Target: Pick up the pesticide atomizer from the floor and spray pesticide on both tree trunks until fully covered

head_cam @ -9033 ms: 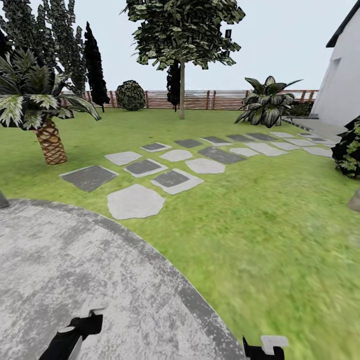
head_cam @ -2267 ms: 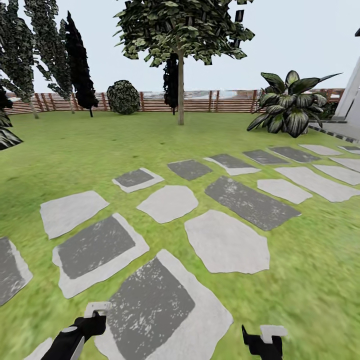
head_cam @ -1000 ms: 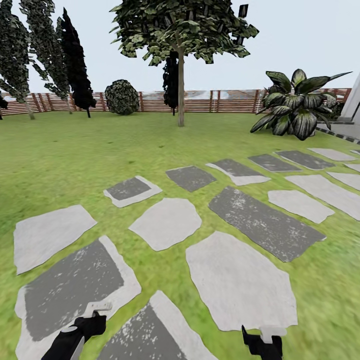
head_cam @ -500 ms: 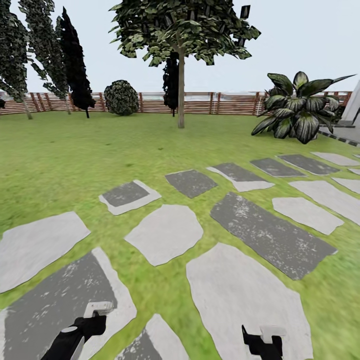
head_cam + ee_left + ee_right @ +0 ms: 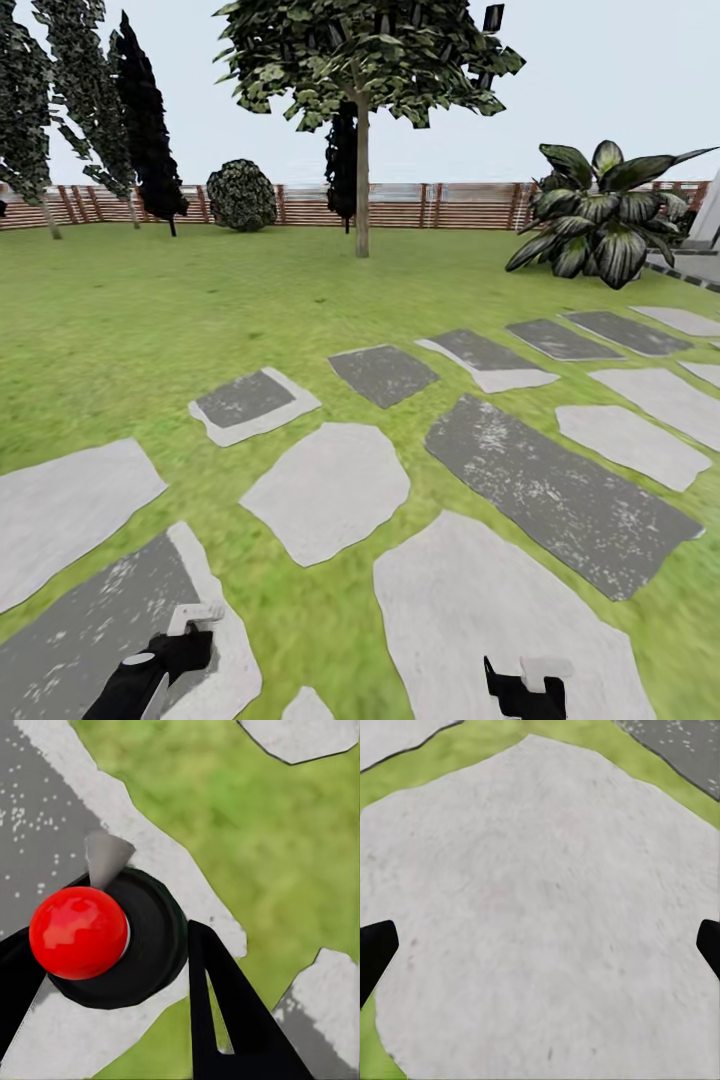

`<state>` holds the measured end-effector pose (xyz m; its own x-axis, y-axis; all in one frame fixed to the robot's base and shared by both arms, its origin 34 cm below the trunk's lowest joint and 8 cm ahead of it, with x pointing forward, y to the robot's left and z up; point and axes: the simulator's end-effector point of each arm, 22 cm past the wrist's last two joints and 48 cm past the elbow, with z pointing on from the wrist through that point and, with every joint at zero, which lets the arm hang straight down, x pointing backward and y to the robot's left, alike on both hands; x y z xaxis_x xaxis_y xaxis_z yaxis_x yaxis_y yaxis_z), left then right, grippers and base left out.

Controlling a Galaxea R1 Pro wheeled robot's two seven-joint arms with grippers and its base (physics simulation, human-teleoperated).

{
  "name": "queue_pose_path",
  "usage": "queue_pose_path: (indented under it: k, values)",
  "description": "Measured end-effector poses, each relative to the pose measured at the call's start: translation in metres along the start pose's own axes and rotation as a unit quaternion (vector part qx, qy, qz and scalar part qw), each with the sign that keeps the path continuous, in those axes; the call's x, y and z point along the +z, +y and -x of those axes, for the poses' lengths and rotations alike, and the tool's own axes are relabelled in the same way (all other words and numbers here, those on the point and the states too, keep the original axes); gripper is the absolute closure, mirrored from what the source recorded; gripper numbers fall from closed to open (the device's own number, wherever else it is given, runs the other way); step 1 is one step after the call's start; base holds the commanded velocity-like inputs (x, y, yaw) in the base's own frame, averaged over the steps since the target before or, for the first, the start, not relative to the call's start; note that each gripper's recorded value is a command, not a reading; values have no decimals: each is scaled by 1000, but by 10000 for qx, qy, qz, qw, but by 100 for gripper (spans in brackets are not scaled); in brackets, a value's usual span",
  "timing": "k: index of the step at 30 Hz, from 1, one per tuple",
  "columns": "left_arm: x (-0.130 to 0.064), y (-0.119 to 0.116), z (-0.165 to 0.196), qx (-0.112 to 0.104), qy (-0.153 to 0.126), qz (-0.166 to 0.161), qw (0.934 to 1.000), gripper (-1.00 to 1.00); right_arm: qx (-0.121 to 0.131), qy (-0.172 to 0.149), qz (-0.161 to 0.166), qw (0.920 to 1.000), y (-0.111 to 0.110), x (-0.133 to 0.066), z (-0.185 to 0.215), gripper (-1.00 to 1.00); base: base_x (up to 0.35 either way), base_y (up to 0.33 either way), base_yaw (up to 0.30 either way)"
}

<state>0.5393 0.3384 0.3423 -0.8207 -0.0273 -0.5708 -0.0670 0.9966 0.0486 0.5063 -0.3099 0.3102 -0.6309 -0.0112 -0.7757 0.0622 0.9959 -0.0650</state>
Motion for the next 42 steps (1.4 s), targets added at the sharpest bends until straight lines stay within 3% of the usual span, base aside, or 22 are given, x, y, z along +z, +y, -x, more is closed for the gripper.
queue_pose_path:
  k: [42]
  values:
    - [0, 0, 0, -1, 1, -1, 10000, 100, 0, 0, 0, 10000, 0, 0, 0, -100, 344, 0, 0]
